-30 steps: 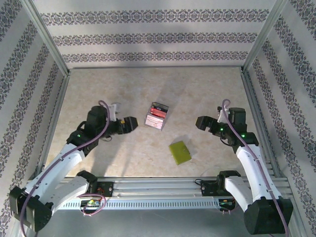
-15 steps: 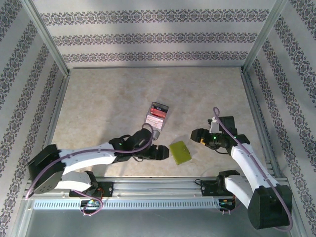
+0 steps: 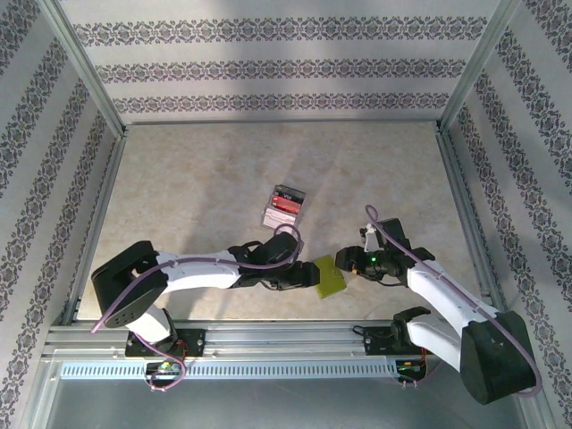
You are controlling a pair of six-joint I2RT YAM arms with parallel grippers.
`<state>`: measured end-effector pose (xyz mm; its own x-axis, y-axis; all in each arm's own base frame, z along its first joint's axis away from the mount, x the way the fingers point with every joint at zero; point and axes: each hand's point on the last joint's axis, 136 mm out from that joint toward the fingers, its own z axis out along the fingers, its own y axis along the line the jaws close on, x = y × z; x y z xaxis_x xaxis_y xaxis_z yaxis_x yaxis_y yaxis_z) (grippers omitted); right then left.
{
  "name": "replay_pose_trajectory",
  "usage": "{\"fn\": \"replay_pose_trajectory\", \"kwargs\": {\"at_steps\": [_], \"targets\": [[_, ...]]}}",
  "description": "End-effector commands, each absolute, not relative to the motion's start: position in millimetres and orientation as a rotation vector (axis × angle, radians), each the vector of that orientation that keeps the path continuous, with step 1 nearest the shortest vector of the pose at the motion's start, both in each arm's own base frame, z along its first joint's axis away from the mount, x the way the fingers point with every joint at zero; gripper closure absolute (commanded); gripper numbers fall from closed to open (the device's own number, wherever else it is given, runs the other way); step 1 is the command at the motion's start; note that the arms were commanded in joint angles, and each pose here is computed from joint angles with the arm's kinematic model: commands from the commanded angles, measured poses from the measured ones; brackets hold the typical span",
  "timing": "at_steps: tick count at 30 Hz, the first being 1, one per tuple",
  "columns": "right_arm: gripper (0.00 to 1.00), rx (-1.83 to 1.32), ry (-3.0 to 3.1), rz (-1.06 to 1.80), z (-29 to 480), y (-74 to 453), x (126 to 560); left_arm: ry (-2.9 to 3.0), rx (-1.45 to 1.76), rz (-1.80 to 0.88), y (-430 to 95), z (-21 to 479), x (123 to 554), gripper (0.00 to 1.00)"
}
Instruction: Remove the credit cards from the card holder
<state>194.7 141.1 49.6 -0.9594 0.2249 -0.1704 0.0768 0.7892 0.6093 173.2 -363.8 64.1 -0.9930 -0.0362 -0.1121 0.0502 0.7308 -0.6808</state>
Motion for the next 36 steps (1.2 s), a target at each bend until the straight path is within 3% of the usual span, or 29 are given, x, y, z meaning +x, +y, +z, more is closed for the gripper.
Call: {"fn": "replay_pose_trajectory", "kwargs": {"at_steps": [1, 11, 27, 30, 36], "targets": [[0.41, 0.234, 2.744, 0.923, 45.2, 147.9, 197.3, 2.797, -0.038, -1.164, -372.9, 71.0, 184.3, 0.36], [0.42, 0.21, 2.811, 0.895, 31.8, 156.3, 185.0, 2.791, -0.102, -1.108, -358.7, 64.1, 200.4, 0.41], [0.48, 0.122, 2.736, 1.252, 54.1, 207.7, 172.3, 2.811, -0.152, -1.063, -342.2, 51.9, 202.0, 0.45], [0.48, 0.124, 2.765, 1.188, 47.6, 200.1, 169.3, 2.846, -0.151, -1.053, -344.2, 44.6, 200.0, 0.5], [0.44, 0.221, 2.721, 0.956, 47.4, 167.4, 180.0, 2.87, -0.179, -0.996, -336.8, 37.4, 199.3, 0.5]]}}
